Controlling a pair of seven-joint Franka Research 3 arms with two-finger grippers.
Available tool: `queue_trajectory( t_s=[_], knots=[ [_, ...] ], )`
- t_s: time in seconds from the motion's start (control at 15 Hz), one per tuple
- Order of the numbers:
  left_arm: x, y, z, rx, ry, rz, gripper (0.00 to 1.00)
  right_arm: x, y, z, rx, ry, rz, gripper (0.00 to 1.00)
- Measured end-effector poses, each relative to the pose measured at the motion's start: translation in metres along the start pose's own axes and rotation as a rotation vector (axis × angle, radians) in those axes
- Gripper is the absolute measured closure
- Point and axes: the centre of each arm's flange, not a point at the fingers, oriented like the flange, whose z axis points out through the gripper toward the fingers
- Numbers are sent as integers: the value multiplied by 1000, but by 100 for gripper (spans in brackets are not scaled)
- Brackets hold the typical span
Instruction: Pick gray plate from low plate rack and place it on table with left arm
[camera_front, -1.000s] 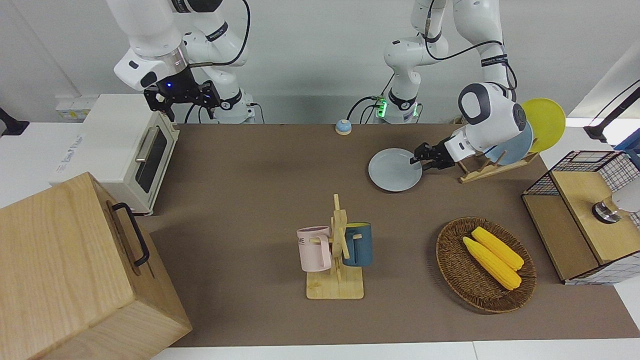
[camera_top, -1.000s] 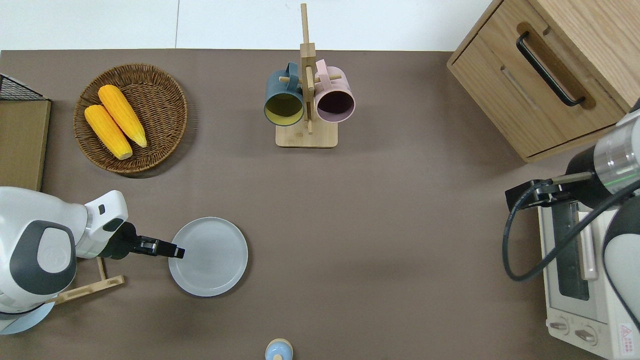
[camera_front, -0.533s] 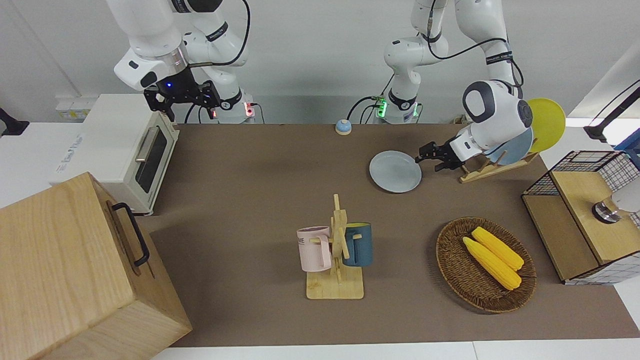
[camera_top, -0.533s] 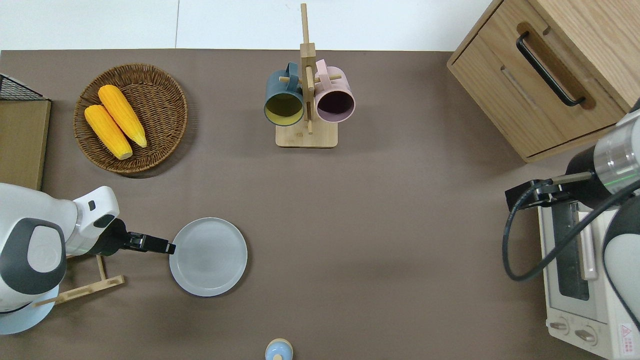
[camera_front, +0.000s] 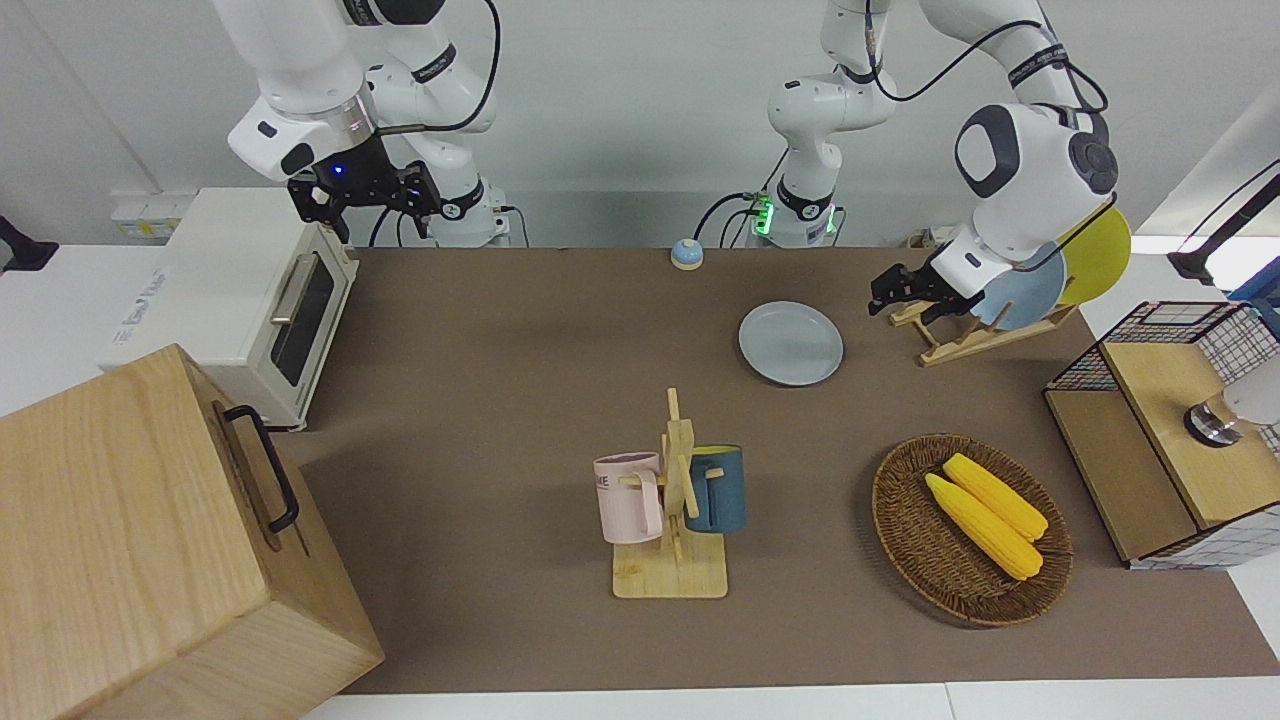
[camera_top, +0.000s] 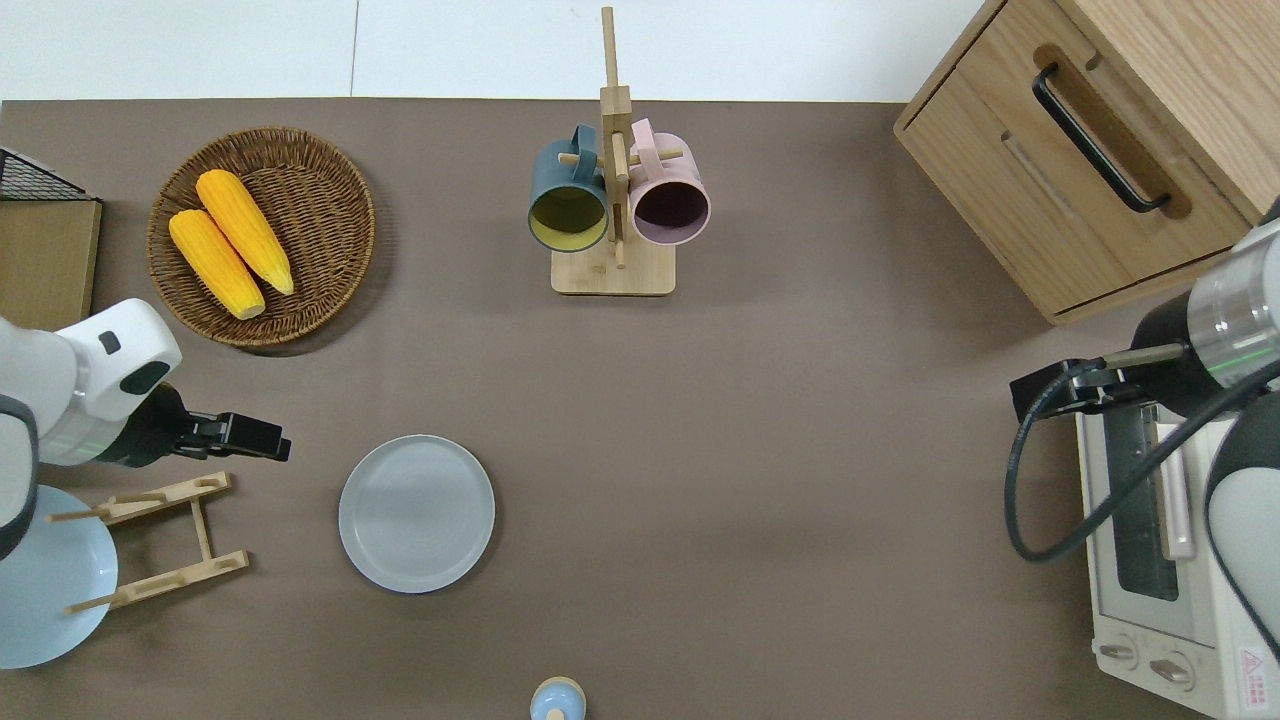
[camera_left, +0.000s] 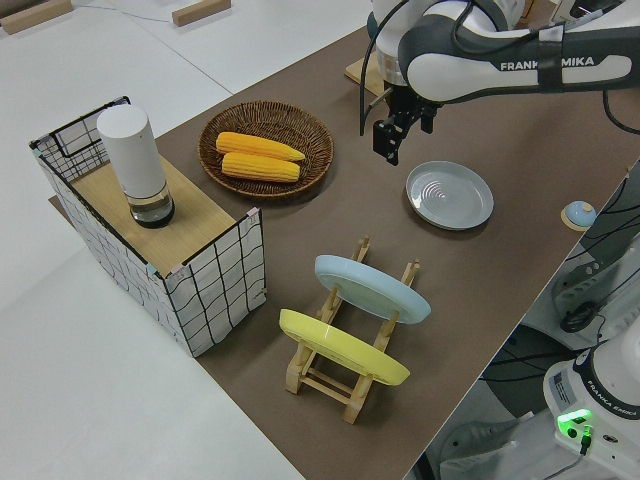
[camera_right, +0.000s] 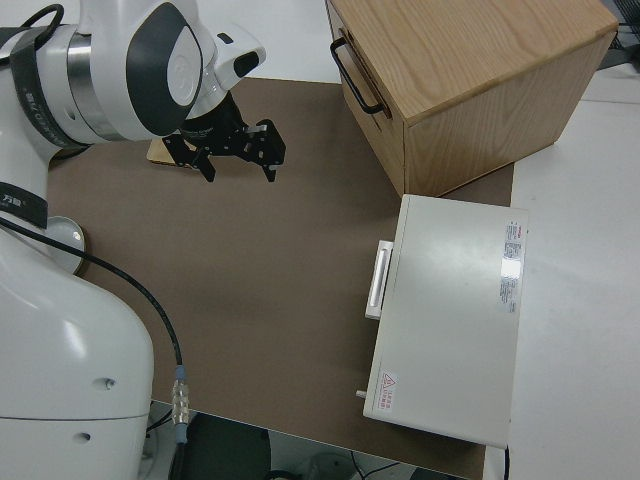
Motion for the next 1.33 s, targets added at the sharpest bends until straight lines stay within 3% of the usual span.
queue_trajectory(
  t_s=[0.2,0.67,0.93,1.33],
  knots=[
    [4,16,-45,74,32,-10,0,0,0,0,0,0,0,1],
    [-2,43,-121,160,80,21,0,0,0,0,0,0,0,1],
    [-4,47,-137,165,102,9,0,0,0,0,0,0,0,1],
    [-4,47,-137,165,97,7,0,0,0,0,0,0,0,1]
  ],
)
